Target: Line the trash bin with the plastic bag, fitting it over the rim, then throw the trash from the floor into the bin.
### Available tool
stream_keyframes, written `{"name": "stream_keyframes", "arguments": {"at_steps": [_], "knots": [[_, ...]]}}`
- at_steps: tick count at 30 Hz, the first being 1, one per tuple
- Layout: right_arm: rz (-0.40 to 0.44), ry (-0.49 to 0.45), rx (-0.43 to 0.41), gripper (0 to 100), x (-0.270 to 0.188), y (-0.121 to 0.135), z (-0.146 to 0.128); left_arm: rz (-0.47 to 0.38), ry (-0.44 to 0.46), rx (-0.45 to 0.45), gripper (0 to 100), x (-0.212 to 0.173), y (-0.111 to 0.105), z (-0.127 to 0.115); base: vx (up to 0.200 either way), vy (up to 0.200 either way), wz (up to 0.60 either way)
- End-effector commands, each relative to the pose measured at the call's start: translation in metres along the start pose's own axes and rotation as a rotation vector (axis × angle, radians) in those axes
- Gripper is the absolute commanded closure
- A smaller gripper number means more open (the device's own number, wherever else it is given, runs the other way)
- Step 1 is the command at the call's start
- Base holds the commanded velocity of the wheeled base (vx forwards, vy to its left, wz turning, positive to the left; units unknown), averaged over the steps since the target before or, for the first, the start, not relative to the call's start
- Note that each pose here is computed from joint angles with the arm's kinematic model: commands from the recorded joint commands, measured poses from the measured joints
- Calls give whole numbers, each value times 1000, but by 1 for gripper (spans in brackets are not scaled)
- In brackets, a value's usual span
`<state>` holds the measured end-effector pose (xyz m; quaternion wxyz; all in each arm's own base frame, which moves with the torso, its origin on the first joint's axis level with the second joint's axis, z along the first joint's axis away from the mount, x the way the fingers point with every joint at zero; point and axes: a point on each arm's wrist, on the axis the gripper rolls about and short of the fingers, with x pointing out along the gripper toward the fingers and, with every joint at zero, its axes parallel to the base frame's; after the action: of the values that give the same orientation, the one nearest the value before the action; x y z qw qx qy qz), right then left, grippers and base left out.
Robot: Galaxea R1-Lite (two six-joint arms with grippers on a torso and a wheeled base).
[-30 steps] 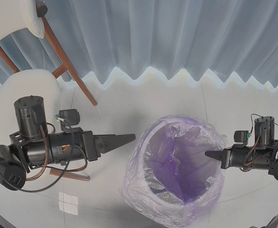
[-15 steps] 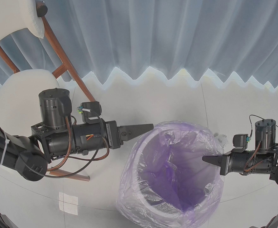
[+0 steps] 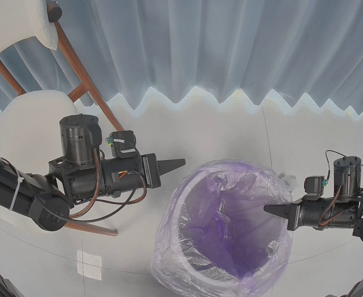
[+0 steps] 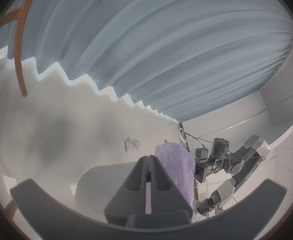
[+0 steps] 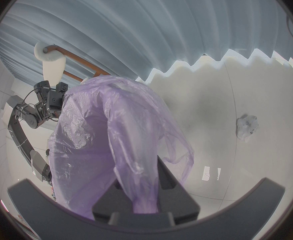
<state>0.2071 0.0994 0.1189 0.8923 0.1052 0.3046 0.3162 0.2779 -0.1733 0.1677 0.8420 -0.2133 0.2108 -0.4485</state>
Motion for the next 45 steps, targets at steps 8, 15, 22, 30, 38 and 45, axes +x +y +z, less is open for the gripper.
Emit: {"name": "stream_keyframes", "arguments": {"at_steps": [8, 15, 22, 30, 38, 45], "knots": [[-15, -12, -5, 100, -1, 1, 0, 16, -38, 20, 0, -18, -11, 4, 0, 0, 0], [-15, -7, -7, 100, -1, 1, -1, -8, -23, 60, 0, -14, -19, -1, 0, 0, 0], [-18, -3, -5, 100, -2, 1, -3, -13, 7, 116, 0, -10, -18, -7, 0, 0, 0], [-16, 5, -11, 100, -1, 4, -6, -11, 21, 122, 0, -6, -14, -11, 0, 0, 0], [-8, 4, -19, 100, 0, 8, -5, -5, 42, 112, 0, 1, -10, -16, 0, 0, 0], [-10, 10, -15, 100, 0, 7, -7, -6, 42, 113, 0, 3, -9, -16, 0, 0, 0]]}}
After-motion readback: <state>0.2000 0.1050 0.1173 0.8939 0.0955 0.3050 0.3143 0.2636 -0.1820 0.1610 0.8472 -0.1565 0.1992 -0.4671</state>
